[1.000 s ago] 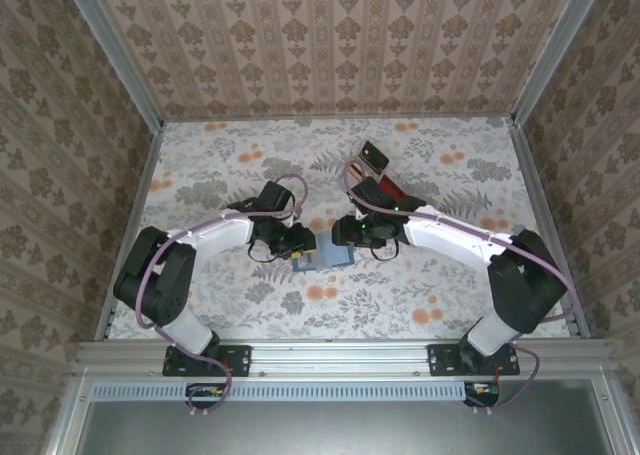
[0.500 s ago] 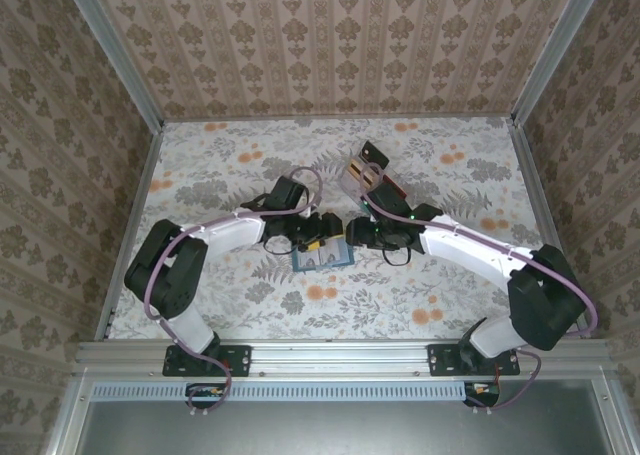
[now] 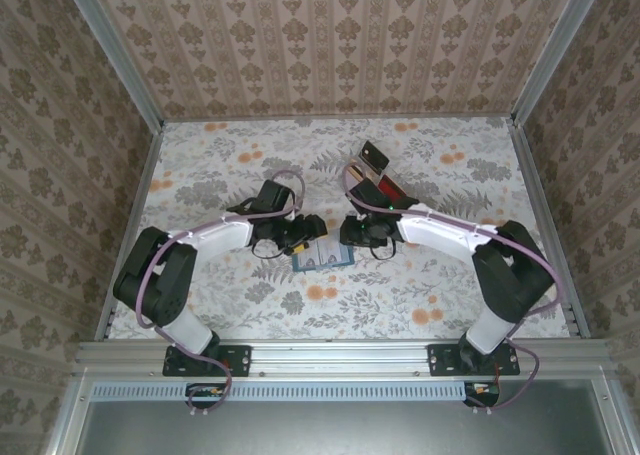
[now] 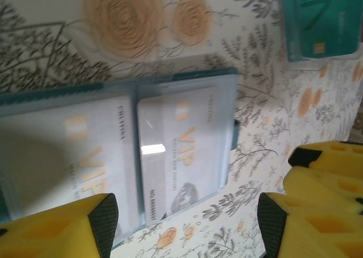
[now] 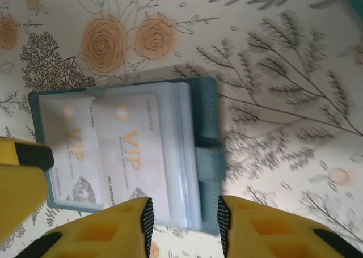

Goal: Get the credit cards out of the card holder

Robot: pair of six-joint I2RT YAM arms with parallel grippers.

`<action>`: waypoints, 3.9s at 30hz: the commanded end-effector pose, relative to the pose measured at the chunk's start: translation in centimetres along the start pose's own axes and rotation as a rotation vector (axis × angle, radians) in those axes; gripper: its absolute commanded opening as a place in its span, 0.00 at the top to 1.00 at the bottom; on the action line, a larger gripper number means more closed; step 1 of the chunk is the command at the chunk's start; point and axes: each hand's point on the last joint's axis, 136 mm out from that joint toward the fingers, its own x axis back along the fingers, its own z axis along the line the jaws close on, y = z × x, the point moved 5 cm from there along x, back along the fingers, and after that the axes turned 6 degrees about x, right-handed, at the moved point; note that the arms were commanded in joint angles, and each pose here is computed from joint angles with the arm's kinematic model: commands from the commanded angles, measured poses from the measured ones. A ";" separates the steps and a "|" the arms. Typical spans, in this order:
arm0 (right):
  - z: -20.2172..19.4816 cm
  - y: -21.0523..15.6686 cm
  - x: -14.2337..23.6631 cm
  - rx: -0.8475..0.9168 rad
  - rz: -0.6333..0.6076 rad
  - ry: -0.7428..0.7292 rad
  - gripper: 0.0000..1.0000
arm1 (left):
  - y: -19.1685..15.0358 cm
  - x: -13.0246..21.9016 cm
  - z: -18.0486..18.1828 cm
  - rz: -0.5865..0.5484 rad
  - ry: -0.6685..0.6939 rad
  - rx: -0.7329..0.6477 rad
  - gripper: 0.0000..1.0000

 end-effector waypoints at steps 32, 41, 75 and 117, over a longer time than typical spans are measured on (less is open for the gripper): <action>-0.7 -2.0 -6.5 -0.011 0.218 -0.084 0.80 | 0.3 -2.5 0.0 0.091 -0.033 0.006 0.64; -0.7 -2.1 -6.5 -0.017 0.218 -0.074 0.80 | 0.0 -2.7 0.0 0.129 -0.055 0.017 0.63; -0.8 -2.3 -6.6 -0.021 0.233 -0.077 0.82 | 0.2 -2.3 -0.4 0.142 -0.177 -0.087 0.85; 7.4 8.1 10.8 -0.167 -0.136 0.794 0.37 | 3.0 14.6 -10.0 -0.220 -0.635 -0.085 1.00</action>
